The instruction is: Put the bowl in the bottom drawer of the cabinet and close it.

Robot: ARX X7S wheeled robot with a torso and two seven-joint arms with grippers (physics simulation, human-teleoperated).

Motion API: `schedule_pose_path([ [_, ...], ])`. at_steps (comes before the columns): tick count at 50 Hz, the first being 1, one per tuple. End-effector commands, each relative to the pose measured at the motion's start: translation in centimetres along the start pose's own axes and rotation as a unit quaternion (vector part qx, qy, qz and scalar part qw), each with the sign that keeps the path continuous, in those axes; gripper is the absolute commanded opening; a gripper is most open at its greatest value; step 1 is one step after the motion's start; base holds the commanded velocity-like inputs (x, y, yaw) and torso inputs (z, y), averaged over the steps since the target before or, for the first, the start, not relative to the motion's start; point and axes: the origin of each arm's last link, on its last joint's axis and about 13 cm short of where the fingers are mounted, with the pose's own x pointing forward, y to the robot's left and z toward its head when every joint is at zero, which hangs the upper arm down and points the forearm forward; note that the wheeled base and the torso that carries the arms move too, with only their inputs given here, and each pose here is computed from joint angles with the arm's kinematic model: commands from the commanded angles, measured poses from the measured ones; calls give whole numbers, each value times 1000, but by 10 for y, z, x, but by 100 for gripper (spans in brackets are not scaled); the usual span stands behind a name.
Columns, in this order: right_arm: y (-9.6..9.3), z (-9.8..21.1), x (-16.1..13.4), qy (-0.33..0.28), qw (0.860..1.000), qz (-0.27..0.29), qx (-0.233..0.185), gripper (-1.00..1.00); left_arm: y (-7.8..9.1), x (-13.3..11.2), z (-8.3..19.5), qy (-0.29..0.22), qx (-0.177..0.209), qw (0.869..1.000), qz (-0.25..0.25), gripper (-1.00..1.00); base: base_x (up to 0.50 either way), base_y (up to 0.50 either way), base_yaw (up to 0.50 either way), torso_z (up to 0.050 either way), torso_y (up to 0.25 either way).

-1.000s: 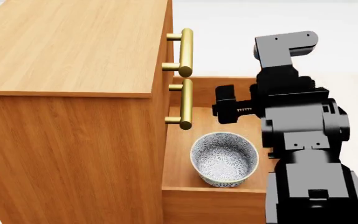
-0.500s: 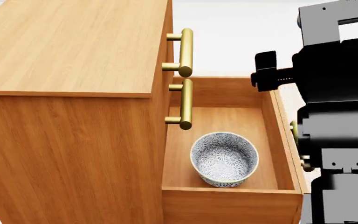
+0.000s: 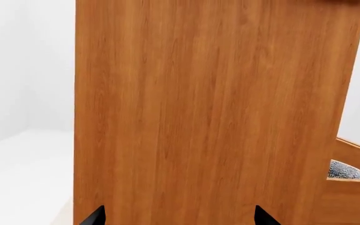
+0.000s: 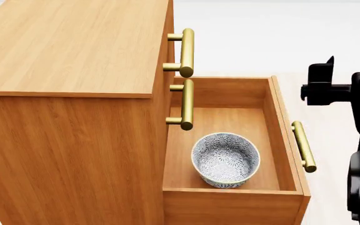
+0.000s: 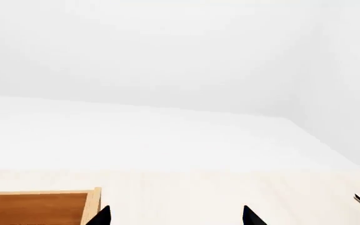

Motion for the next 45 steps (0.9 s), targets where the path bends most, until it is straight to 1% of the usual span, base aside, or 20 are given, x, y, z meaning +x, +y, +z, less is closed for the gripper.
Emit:
schedule_pose_path([
  [1,-16,-15,-19,-2,1000,-27,3,100,0,-1,-4,-2,1,1000,-2,100,0,0,0,0,0],
  [5,-17,-21,-22,1,1000,-30,6,100,-1,0,1,-2,1,1000,-2,100,0,0,0,0,0],
  [7,-17,-28,-24,6,1000,-30,2,100,0,-2,-4,-2,0,1000,-2,100,0,0,0,0,0],
  [9,-17,-34,-26,10,999,-31,1,100,-1,-1,1,-2,0,1000,-2,100,0,0,0,0,0],
  [14,-18,-43,-33,15,999,-32,8,100,-1,-1,3,-2,2,1000,-2,100,0,0,0,0,0],
  [15,-18,-45,-34,16,999,-32,5,100,-1,-2,0,-2,2,1000,-2,100,0,0,0,0,0],
  [27,-20,-70,-40,37,999,-38,-8,100,-1,0,2,-2,4,1000,0,100,0,0,0,0,0],
  [34,-19,-86,-43,53,998,-39,-8,100,0,0,1,-3,5,1000,0,100,0,0,0,0,0],
  [45,-21,-102,-45,71,996,-46,-6,100,-1,0,1,-3,5,1000,-1,100,0,0,0,0,0],
])
